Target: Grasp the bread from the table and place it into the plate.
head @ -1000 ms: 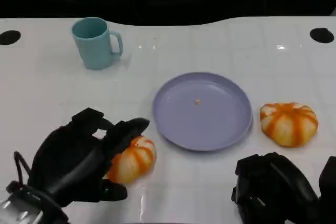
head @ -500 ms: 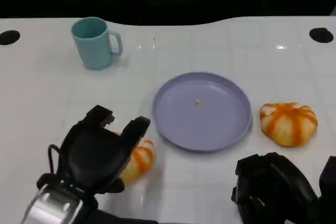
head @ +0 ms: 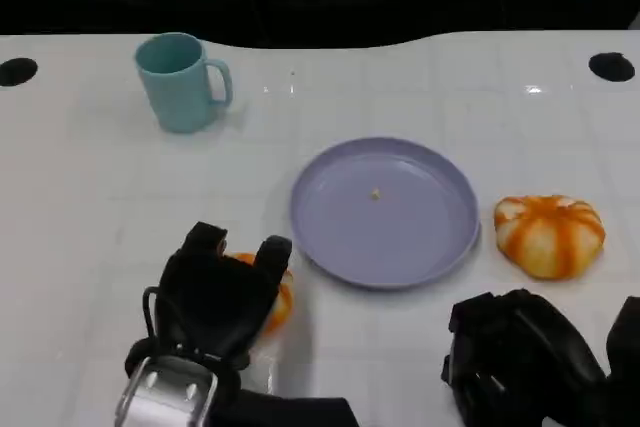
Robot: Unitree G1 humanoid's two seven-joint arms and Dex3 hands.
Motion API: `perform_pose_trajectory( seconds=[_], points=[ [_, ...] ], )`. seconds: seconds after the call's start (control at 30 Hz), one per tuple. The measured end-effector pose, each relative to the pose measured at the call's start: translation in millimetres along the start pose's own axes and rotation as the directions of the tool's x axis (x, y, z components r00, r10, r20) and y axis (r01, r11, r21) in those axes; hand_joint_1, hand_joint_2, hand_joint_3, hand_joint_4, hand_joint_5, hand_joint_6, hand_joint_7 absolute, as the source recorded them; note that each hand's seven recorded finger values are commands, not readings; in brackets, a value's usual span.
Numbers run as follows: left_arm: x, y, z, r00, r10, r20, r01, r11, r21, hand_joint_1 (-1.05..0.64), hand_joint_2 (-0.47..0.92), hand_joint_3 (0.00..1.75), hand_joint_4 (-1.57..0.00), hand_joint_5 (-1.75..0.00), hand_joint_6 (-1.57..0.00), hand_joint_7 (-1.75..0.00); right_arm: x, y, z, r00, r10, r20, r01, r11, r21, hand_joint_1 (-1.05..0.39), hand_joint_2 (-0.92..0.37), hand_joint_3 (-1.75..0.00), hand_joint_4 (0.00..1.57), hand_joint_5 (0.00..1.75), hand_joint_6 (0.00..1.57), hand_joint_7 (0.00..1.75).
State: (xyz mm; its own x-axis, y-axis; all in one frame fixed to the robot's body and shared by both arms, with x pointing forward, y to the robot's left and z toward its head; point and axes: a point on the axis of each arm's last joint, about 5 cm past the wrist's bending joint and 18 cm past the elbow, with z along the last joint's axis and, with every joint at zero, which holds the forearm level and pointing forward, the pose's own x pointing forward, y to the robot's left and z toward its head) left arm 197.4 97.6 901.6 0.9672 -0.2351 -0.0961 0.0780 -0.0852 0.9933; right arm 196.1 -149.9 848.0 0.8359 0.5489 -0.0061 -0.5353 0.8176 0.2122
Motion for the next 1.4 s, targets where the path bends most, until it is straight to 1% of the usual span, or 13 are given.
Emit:
perform_pose_trajectory(
  seconds=[0.43,0.53,0.6,0.63,0.67,0.77,0.87,1.0,1.03,1.07,1.1,1.17,1.4],
  points=[
    [18.0,-14.4,5.8,0.997,-0.067,-0.037,0.066,0.997,-0.025,-0.57,0.72,0.02,-0.26,-0.77,-0.34,-0.02,0.2,-0.1,0.1,1.0,0.004,-0.004,-0.004,1.0,-0.007,-1.05,-0.01,-1.39,1.53,1.31,1.57,1.01],
    [22.0,-16.7,5.5,0.998,-0.053,-0.039,0.051,0.998,-0.029,-0.57,0.75,0.02,-0.26,-0.97,-0.4,-0.04,0.2,-0.1,0.1,1.0,0.004,-0.004,-0.004,1.0,-0.007,-1.05,-0.01,-1.38,1.54,1.31,1.57,1.0],
    [25.0,-17.4,5.2,0.998,-0.047,-0.037,0.046,0.998,-0.036,-0.52,0.79,0.03,-0.33,-1.28,-0.54,-0.09,0.2,-0.1,0.1,1.0,0.005,-0.004,-0.005,1.0,-0.007,-1.05,-0.02,-1.38,1.54,1.31,1.57,1.0],
    [25.9,-18.0,5.0,0.998,-0.044,-0.037,0.043,0.998,-0.041,-0.5,0.8,0.04,-0.36,-1.36,-0.59,-0.1,0.1,-0.1,0.1,1.0,0.005,-0.004,-0.005,1.0,-0.007,-1.05,-0.02,-1.38,1.54,1.31,1.57,1.0],
    [26.8,-19.1,4.8,0.998,-0.043,-0.036,0.041,0.998,-0.042,-0.43,0.85,0.07,-0.52,-1.51,-0.73,-0.15,0.1,-0.1,0.1,1.0,0.005,-0.004,-0.005,1.0,-0.007,-1.05,-0.01,-1.38,1.54,1.3,1.57,1.01],
    [28.5,-21.9,3.0,1.0,-0.015,-0.005,0.014,0.998,-0.054,-0.4,0.9,0.18,-0.78,-1.68,-0.98,-0.14,0.1,0.0,0.0,1.0,0.005,-0.004,-0.005,1.0,-0.007,-1.05,-0.01,-1.38,1.54,1.3,1.57,1.01],
    [30.5,-23.7,0.5,1.0,0.009,0.023,-0.008,0.999,-0.032,-0.41,0.9,0.29,-0.9,-1.74,-1.09,-0.16,0.1,0.0,0.0,1.0,0.006,-0.004,-0.006,1.0,-0.007,-1.05,-0.02,-1.38,1.54,1.3,1.57,1.01],
    [29.5,-31.6,-1.2,0.997,0.073,0.038,-0.072,0.997,-0.024,-0.4,0.59,0.86,-0.95,-1.75,-1.09,-0.37,-0.1,-0.1,0.0,1.0,0.007,-0.003,-0.007,1.0,-0.008,-1.05,-0.02,-1.37,1.54,1.31,1.57,1.01],
    [29.1,-34.0,-1.6,0.995,0.095,0.041,-0.094,0.995,-0.028,-0.39,0.52,0.97,-0.96,-1.75,-1.04,-0.53,-0.1,-0.1,0.0,1.0,0.008,-0.003,-0.008,1.0,-0.008,-1.05,-0.02,-1.37,1.54,1.31,1.57,1.01],
    [28.6,-37.4,-2.2,0.992,0.12,0.043,-0.119,0.992,-0.038,-0.37,0.43,1.11,-0.96,-1.75,-0.93,-0.92,-0.1,-0.1,0.0,1.0,0.007,-0.003,-0.007,1.0,-0.008,-1.05,-0.02,-1.37,1.54,1.31,1.57,1.02],
    [28.0,-40.9,-2.8,0.988,0.149,0.042,-0.147,0.988,-0.051,-0.35,0.38,1.17,-0.97,-1.75,-0.86,-1.13,-0.2,-0.1,0.1,1.0,0.006,-0.003,-0.006,1.0,-0.009,-1.05,-0.02,-1.38,1.53,1.31,1.57,1.02],
    [26.9,-47.0,-3.9,0.977,0.208,0.043,-0.204,0.976,-0.074,-0.32,0.33,1.26,-0.97,-1.75,-0.79,-1.37,-0.3,0.0,0.7,1.0,0.004,-0.002,-0.004,1.0,-0.011,-1.05,0.0,-1.4,1.54,1.32,1.57,1.03],
    [25.9,-55.2,-6.9,0.952,0.304,0.017,-0.299,0.945,-0.135,-0.29,0.29,1.42,-0.98,-1.75,-0.7,-1.63,-0.1,0.2,1.8,1.0,0.003,0.001,-0.003,1.0,-0.012,-1.05,0.0,-1.41,1.53,1.32,1.57,1.02]
  ],
)
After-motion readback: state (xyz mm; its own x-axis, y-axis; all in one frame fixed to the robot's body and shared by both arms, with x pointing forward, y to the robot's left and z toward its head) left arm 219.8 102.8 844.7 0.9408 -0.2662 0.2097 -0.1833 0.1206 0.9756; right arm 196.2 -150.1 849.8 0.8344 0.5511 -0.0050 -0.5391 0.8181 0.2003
